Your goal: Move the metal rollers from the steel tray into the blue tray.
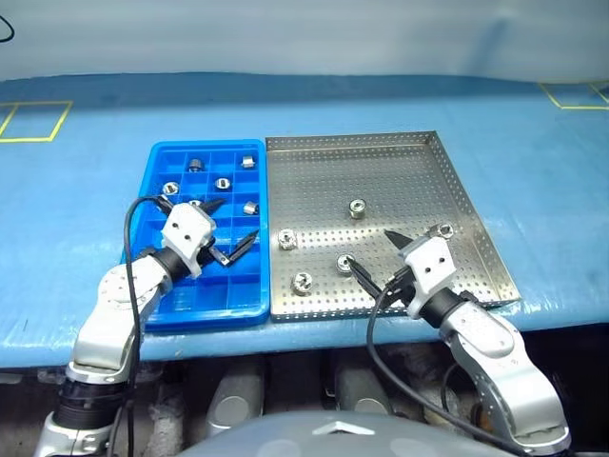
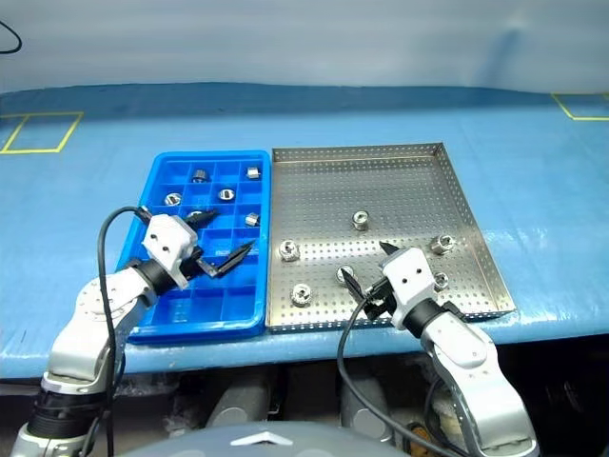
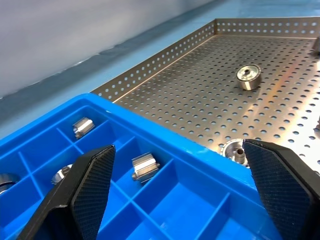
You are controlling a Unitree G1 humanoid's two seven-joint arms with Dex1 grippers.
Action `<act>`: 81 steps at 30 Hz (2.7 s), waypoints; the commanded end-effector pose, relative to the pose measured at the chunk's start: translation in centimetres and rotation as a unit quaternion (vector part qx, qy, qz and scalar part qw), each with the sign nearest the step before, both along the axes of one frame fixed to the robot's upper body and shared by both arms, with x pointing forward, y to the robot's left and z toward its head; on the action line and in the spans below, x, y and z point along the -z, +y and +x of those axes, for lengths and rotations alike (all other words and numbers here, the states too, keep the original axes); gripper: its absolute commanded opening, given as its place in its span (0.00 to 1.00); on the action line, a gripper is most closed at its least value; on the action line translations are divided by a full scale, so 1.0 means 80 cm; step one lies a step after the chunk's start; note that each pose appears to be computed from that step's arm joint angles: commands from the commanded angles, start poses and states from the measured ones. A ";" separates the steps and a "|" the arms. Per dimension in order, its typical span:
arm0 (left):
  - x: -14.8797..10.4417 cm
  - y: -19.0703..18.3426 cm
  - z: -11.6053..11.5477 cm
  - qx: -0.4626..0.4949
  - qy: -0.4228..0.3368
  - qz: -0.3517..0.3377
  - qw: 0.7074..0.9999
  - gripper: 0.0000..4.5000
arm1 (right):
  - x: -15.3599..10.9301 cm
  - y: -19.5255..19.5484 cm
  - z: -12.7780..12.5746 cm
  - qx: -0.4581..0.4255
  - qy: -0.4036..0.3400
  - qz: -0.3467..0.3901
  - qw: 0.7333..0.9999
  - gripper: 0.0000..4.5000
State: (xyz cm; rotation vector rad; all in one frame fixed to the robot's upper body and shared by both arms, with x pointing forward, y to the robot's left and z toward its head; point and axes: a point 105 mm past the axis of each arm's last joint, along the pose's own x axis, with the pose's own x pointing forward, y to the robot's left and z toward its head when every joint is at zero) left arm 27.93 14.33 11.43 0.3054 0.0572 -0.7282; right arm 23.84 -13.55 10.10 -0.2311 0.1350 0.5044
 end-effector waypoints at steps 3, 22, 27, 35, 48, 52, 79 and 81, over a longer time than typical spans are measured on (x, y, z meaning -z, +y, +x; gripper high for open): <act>-0.003 -0.001 -0.007 0.022 0.003 0.011 1.000 0.99 | -0.011 -0.002 -0.001 0.012 -0.013 0.007 1.000 1.00; -0.056 -0.038 0.023 0.080 -0.021 0.029 0.996 0.99 | -0.019 -0.011 -0.006 0.048 0.023 0.026 0.998 1.00; -0.074 -0.081 0.046 0.210 0.014 0.104 0.972 0.99 | -0.025 -0.012 -0.005 0.063 0.041 0.040 0.996 1.00; -0.034 -0.076 0.069 0.319 0.177 0.298 0.882 0.99 | -0.024 -0.010 -0.008 0.080 0.053 0.048 0.994 1.00; 0.019 -0.069 0.096 0.336 0.217 0.421 0.814 0.99 | -0.019 -0.012 -0.018 0.112 0.054 0.056 0.991 1.00; 0.032 -0.068 0.095 0.347 0.216 0.462 0.787 0.99 | -0.019 -0.012 -0.019 0.113 0.053 0.052 0.991 1.00; -0.106 -0.100 0.140 0.170 -0.004 0.167 0.971 0.40 | -0.031 0.014 -0.002 0.064 0.028 0.049 0.996 1.00; -0.109 -0.066 0.134 0.117 -0.030 0.170 0.978 0.40 | -0.034 0.026 0.002 0.043 0.027 0.052 0.997 1.00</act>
